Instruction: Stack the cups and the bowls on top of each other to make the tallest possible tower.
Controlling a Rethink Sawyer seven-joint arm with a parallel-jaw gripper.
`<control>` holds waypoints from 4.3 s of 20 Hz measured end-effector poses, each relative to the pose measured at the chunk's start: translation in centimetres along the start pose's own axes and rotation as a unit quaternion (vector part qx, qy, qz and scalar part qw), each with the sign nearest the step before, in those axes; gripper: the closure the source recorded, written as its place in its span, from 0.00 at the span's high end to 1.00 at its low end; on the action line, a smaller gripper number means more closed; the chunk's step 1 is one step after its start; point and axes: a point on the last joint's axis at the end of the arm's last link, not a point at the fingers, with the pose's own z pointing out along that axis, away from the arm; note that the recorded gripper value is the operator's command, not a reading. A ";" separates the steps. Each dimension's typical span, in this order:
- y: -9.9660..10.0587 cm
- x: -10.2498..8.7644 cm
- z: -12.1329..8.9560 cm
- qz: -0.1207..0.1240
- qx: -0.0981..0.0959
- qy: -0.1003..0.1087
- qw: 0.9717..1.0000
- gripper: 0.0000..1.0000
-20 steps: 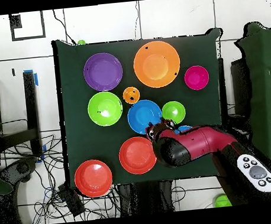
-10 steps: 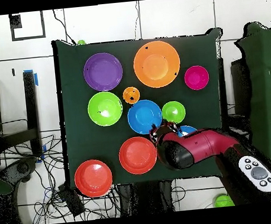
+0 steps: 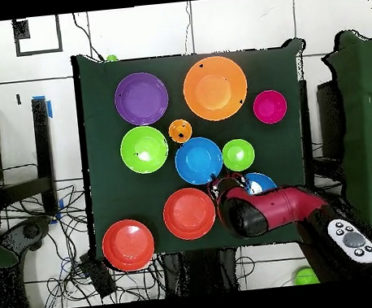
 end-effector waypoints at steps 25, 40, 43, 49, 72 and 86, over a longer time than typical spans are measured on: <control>-1.5 4.7 0.9 0.049 0.030 0.037 0.998 1.00; -2.0 1.1 0.3 0.046 0.016 0.015 0.999 1.00; -2.1 0.1 0.0 0.044 0.012 0.012 0.999 1.00; -2.9 -0.9 -0.6 0.049 0.004 0.017 0.999 1.00; -4.1 -3.9 -1.0 0.063 -0.027 -0.013 0.998 1.00; -1.5 -5.5 -0.3 0.045 -0.050 -0.022 0.997 1.00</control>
